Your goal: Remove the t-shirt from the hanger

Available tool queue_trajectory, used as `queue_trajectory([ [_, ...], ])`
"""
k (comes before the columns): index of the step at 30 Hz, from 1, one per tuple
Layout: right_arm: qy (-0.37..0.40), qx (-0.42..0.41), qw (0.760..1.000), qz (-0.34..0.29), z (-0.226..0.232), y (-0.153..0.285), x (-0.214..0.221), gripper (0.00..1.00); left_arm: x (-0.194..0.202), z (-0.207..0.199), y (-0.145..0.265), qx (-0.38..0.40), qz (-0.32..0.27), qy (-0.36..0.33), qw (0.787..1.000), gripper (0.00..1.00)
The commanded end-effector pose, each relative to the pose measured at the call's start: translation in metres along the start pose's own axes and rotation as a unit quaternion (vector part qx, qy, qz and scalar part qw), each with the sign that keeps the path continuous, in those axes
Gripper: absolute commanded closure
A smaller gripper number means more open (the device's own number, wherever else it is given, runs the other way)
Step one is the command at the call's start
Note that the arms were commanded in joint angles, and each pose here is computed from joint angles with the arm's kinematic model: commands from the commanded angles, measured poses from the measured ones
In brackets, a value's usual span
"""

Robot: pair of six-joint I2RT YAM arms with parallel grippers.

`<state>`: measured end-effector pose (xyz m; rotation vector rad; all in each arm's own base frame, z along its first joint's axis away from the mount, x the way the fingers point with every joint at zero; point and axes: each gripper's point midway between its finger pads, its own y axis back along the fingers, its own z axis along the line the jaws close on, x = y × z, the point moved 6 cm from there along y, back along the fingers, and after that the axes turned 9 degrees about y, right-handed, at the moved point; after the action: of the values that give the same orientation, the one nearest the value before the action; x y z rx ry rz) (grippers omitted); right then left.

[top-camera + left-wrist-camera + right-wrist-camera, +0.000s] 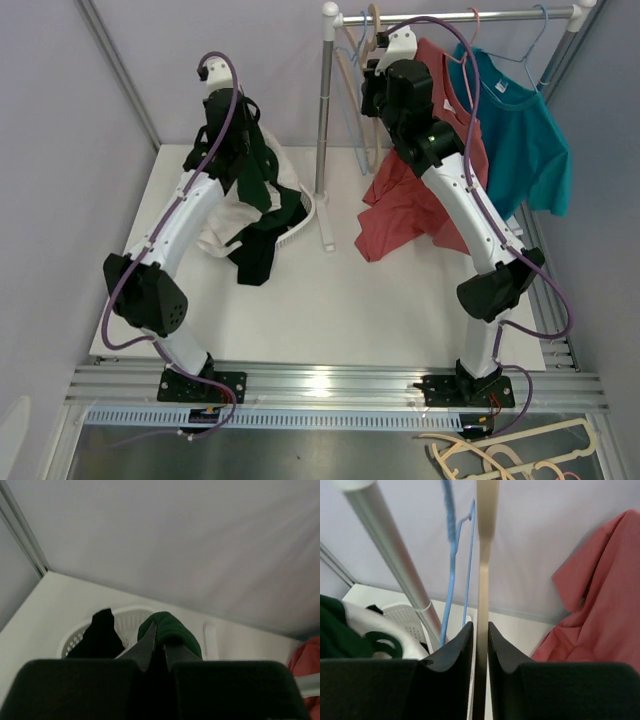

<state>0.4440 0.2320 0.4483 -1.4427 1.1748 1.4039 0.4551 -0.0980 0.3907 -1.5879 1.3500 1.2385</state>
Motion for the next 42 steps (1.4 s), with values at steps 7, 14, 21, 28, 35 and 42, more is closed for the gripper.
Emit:
queue_trajectory([
  [7,0.024,0.011,1.000,0.006,-0.007,0.035,-0.013,0.71,0.115,0.033,-0.032,-0.016,0.240,0.124,0.963,0.99],
  [14,0.021,0.034,0.999,-0.005,-0.031,0.065,-0.038,0.59,0.135,0.057,-0.030,-0.043,0.284,0.172,0.942,0.87],
  [21,-0.009,0.040,0.998,-0.054,-0.057,0.131,-0.082,0.50,0.201,0.085,-0.032,-0.066,0.370,0.230,0.898,0.81],
  [28,-0.002,0.115,0.992,-0.058,-0.104,0.159,-0.090,0.48,0.241,0.087,-0.040,-0.048,0.423,0.257,0.868,0.78],
  [35,-0.004,0.129,0.992,-0.015,-0.137,0.141,-0.071,0.50,0.225,0.084,-0.042,-0.052,0.418,0.234,0.876,0.71],
  [42,-0.003,0.106,0.994,0.026,-0.152,0.102,-0.050,0.48,0.135,0.067,-0.023,-0.022,0.304,0.153,0.940,0.01],
])
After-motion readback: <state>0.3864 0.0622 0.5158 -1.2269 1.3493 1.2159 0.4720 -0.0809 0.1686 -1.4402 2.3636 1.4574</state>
